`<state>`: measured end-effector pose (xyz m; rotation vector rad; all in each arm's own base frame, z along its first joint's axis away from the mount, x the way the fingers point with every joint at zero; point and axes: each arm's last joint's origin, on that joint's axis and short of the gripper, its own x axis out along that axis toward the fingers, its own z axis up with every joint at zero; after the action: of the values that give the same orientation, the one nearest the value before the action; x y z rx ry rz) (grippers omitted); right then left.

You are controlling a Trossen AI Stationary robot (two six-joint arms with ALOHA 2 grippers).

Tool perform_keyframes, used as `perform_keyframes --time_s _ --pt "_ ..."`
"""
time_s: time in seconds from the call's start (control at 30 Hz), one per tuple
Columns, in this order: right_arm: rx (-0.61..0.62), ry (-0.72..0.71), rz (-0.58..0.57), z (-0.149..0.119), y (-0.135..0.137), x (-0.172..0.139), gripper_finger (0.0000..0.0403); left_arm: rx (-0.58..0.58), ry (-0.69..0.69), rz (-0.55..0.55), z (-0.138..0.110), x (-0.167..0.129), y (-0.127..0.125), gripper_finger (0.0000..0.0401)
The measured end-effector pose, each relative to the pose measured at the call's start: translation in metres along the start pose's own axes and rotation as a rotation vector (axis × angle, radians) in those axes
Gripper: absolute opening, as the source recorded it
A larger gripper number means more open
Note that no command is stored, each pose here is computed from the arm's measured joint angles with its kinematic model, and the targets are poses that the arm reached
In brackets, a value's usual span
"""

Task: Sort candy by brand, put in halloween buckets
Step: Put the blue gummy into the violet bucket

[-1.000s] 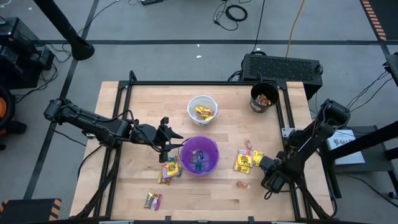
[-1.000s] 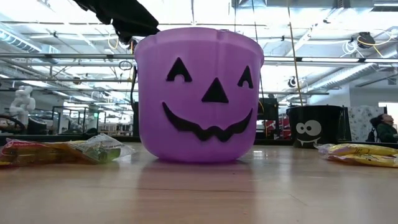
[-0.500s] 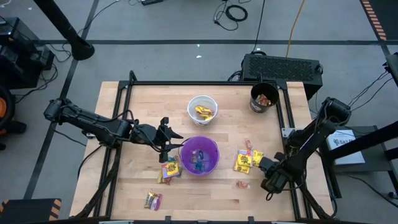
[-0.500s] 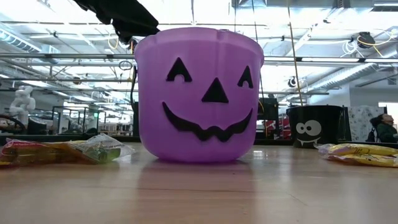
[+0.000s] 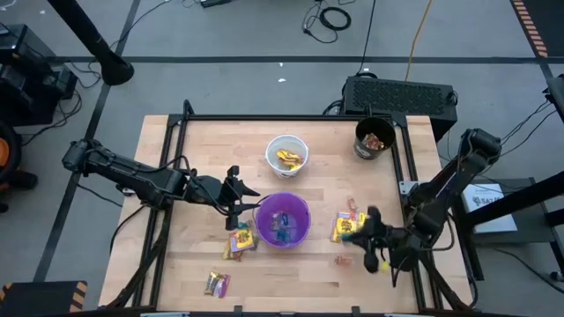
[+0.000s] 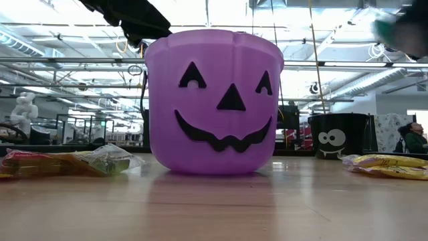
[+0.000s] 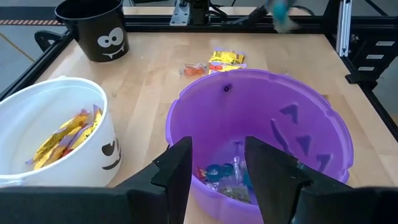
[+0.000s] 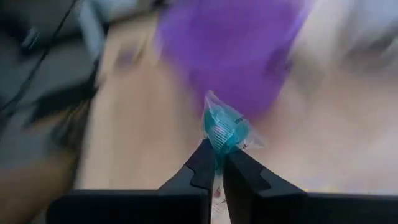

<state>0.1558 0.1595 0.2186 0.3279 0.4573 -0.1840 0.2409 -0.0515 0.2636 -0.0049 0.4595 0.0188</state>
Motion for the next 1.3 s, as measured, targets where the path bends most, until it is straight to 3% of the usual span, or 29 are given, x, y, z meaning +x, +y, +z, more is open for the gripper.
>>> perform_keyframes --time_s 0.1,0.23,0.43,0.5,0.6,0.7,0.77,0.93,1.03,1.13,1.3 --pt "-0.076 -0.265 -0.173 0.016 -0.002 0.001 0.0018 -0.003 -0.004 0.006 0.000 0.000 0.000 0.0155" --pt "-0.023 -0.527 -0.440 0.037 -0.007 0.004 0.0018 -0.007 -0.004 0.008 0.000 0.000 0.000 0.0155" --pt "-0.051 -0.558 -0.608 0.068 -0.023 0.012 0.0018 -0.007 -0.004 0.009 0.000 0.000 0.000 0.0155" --pt "-0.079 -0.522 -0.569 0.078 -0.029 0.018 0.0018 -0.009 -0.004 0.009 0.000 0.000 0.000 0.0155" --pt "-0.140 -0.465 -0.365 0.093 -0.034 0.029 0.0018 -0.009 -0.004 0.010 0.000 0.000 0.000 0.0155" --pt "-0.299 -0.428 -0.081 0.103 -0.033 0.037 0.0018 -0.009 -0.003 0.010 0.000 0.000 0.000 0.0155" --pt "-0.440 -0.424 0.015 0.105 -0.033 0.040 0.0018 -0.009 -0.002 0.011 0.000 0.000 0.000 0.0155" --pt "-0.914 -0.333 -0.066 0.097 -0.036 0.044 0.0018 -0.008 0.000 0.012 0.000 0.000 0.000 0.0155" --pt "-1.135 -0.303 -0.097 0.094 -0.037 0.045 0.0018 -0.009 0.000 0.012 0.000 0.000 0.000 0.0155" --pt "-1.209 -0.323 -0.112 0.096 -0.036 0.044 0.0018 -0.009 0.000 0.012 0.000 0.000 0.000 0.0155" --pt "-1.170 -0.344 -0.108 0.098 -0.035 0.043 0.0018 -0.010 0.000 0.012 0.000 0.000 0.000 0.0155"
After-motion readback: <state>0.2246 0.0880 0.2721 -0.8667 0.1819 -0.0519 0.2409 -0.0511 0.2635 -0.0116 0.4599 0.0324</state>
